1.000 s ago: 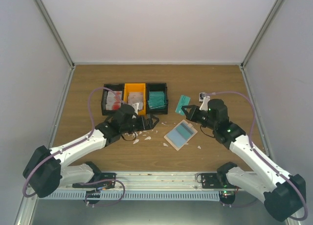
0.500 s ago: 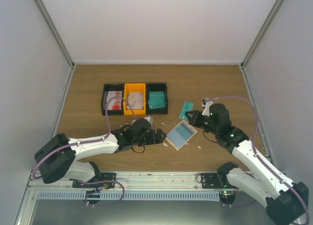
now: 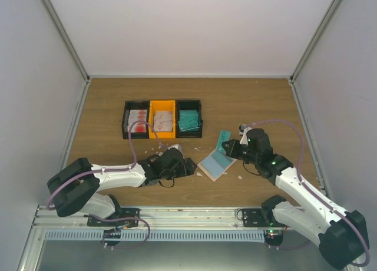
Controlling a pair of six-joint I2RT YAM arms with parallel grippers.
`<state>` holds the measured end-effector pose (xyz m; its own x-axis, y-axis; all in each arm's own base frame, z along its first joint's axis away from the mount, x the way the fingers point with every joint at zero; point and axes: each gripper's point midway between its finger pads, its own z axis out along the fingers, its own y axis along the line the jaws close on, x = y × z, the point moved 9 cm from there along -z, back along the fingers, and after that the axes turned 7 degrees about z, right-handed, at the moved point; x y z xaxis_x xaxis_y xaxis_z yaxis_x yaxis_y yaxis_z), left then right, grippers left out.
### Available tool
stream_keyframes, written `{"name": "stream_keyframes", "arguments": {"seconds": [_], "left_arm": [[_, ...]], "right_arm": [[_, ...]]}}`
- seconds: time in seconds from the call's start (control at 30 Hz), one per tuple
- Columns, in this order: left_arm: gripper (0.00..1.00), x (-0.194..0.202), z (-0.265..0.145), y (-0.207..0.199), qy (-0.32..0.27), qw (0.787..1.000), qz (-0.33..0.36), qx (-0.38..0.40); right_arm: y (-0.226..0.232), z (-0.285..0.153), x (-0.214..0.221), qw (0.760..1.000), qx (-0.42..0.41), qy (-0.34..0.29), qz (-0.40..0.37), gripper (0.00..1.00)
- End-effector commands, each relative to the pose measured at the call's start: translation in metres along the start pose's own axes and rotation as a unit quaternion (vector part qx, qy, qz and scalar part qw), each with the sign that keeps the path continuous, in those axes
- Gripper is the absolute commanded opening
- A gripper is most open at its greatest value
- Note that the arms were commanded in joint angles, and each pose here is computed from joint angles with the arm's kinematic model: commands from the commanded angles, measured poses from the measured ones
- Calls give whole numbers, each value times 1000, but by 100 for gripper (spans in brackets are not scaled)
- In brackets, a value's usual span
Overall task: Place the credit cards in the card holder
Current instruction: Insert the credit card into the card holder.
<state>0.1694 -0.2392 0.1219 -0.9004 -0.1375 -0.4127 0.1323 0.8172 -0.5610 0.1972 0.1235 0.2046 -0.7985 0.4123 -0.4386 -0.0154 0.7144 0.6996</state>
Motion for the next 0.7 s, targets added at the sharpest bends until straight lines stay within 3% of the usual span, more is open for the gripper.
{"name": "stream_keyframes", "arguments": {"seconds": [0.0, 0.13, 0.3, 0.4, 0.67], "left_arm": [[84, 0, 3, 4, -32, 999, -11, 8], [83, 6, 4, 7, -32, 999, -7, 35], [72, 11, 8, 0, -16, 995, 9, 98], [66, 12, 13, -5, -3, 992, 15, 122], [46, 14, 47, -9, 45, 991, 3, 128]], "right_arm": [[-8, 3, -3, 999, 22, -27, -22, 5], [-11, 13, 3, 998, 26, 17, -49, 3], [-7, 21, 4, 995, 25, 67, -69, 1], [-18, 24, 6, 992, 67, 83, -63, 1], [-44, 27, 8, 986, 143, 79, -35, 1]]}}
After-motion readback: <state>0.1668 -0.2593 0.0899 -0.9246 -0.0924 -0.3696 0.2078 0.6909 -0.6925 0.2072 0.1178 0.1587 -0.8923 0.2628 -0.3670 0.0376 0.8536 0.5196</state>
